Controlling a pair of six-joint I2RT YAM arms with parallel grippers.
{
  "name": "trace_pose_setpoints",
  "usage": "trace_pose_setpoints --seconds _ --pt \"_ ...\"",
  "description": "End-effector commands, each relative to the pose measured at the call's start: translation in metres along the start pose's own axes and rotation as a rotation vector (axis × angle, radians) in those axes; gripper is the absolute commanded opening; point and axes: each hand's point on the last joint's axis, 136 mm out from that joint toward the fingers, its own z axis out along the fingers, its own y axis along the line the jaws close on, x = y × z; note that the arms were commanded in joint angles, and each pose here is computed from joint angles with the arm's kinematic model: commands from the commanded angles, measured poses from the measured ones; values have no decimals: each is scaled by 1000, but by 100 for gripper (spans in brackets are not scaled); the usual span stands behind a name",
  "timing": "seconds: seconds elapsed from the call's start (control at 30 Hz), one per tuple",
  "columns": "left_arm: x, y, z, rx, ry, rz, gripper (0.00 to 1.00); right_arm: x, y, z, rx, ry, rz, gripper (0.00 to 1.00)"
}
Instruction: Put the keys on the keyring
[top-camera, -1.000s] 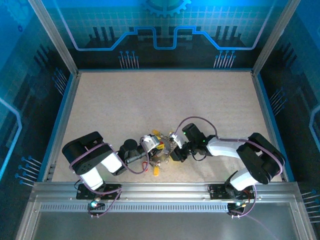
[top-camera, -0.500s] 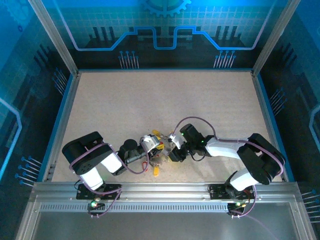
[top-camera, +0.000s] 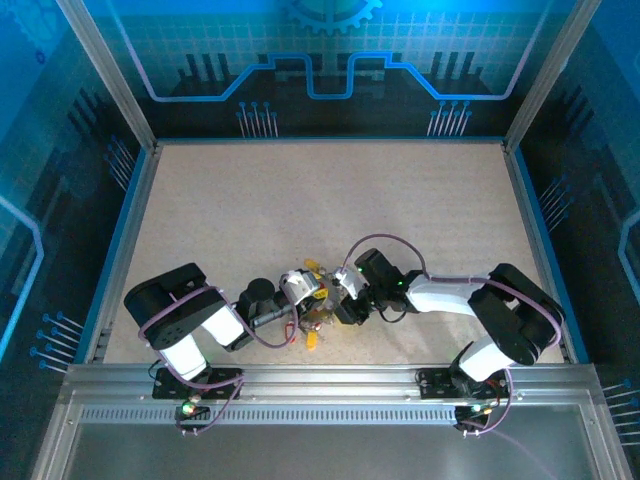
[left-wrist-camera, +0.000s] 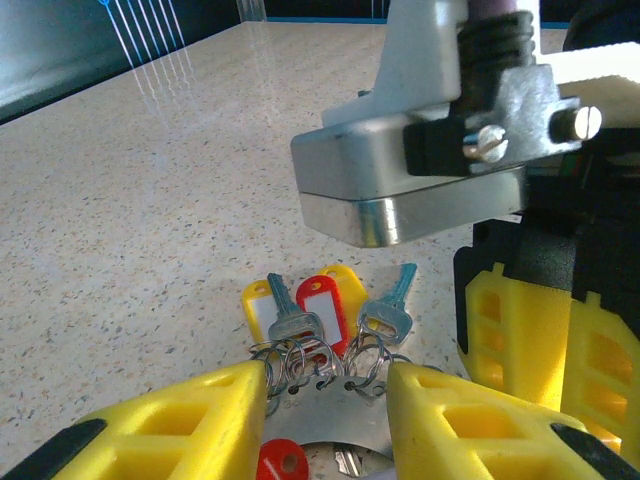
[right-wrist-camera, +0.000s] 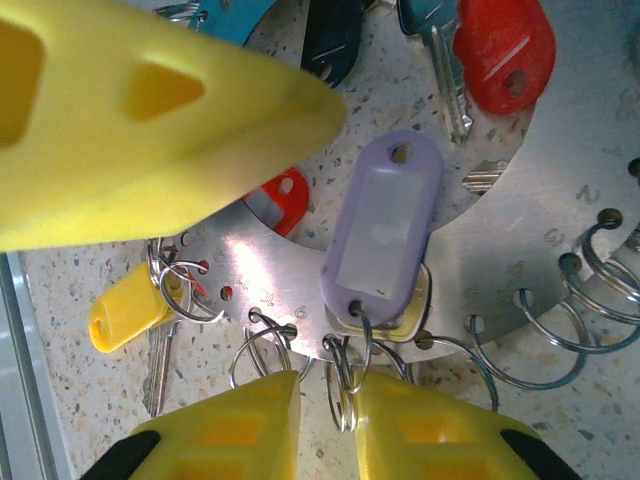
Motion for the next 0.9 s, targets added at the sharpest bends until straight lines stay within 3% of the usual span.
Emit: trace_pose_setpoints --seconds 0.0,0.33,0.6,0.87 --pt "2 3 -3 -14 -7 14 39 9 -1 6 11 46 -6 23" --pt "1 4 -2 -18 -8 18 38 11 -5 10 27 74 14 24" --pt "-2 5 -2 -21 -17 25 38 8 -4 8 27 66 2 6" --pt "-5 7 -2 -24 -27 33 38 1 -8 -7 89 7 -39 0"
